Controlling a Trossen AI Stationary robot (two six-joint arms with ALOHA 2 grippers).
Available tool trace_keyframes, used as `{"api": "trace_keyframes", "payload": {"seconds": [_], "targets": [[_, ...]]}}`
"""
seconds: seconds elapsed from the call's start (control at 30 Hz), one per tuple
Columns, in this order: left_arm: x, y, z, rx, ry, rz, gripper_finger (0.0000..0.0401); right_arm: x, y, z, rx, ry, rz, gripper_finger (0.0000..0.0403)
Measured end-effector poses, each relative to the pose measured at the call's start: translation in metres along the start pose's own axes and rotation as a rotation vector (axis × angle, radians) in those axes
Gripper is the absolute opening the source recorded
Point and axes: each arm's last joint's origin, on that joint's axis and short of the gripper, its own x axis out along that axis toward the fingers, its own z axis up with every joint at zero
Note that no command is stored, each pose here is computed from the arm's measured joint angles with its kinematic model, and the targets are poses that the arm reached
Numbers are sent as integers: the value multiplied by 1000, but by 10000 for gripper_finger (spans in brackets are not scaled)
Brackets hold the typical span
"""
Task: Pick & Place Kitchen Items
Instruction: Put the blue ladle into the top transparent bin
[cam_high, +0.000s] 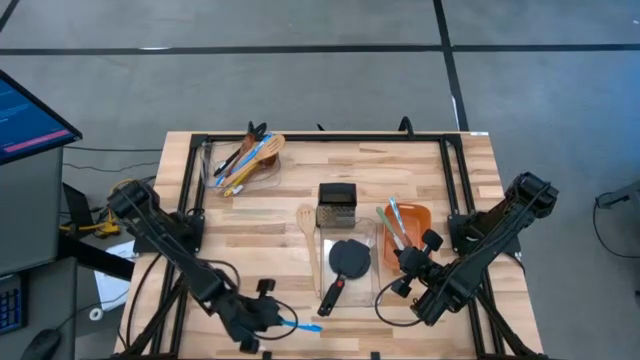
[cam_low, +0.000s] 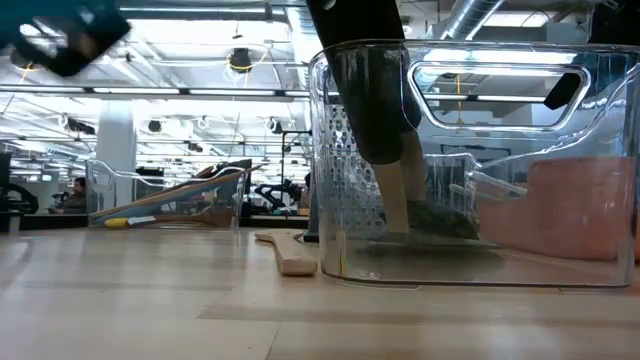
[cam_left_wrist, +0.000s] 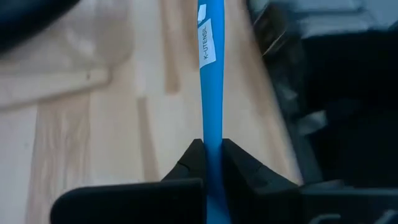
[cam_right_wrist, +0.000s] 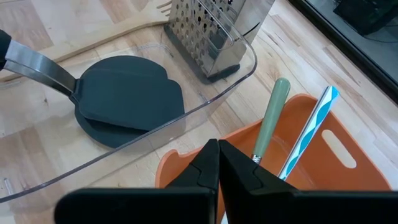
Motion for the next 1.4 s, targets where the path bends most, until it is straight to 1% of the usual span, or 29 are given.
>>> {"api": "trace_keyframes", "payload": {"seconds": [0.17,0.27,0.4,0.5,0.6,0.73,0.83,0.93,1.03,1.23,1.33,1.4], "targets": [[-29,-4,15,17,-103,-55,5,0,0,0,0,0,0,0],[-52,-4,26,48,-202,-44,5,0,0,0,1,0,0,0],[-81,3,39,101,-320,20,5,0,0,0,3,0,2,0],[-104,12,48,158,-416,111,5,0,0,0,3,0,2,0],[-124,20,54,205,-484,220,5,0,0,0,3,-1,3,0],[-149,32,60,222,-563,401,5,0,0,0,3,0,2,0],[-164,42,63,226,-593,544,5,0,0,0,3,0,3,0],[-177,54,66,207,-608,660,5,0,1,0,8,-2,7,0],[-188,66,70,180,-619,728,5,0,1,0,10,-2,8,0],[-202,90,75,143,-624,811,6,1,1,1,11,-5,6,0],[-206,103,78,138,-605,873,6,3,1,3,-13,-7,0,0],[-209,113,80,135,-590,921,6,5,1,5,-7,-5,-5,0]]}}
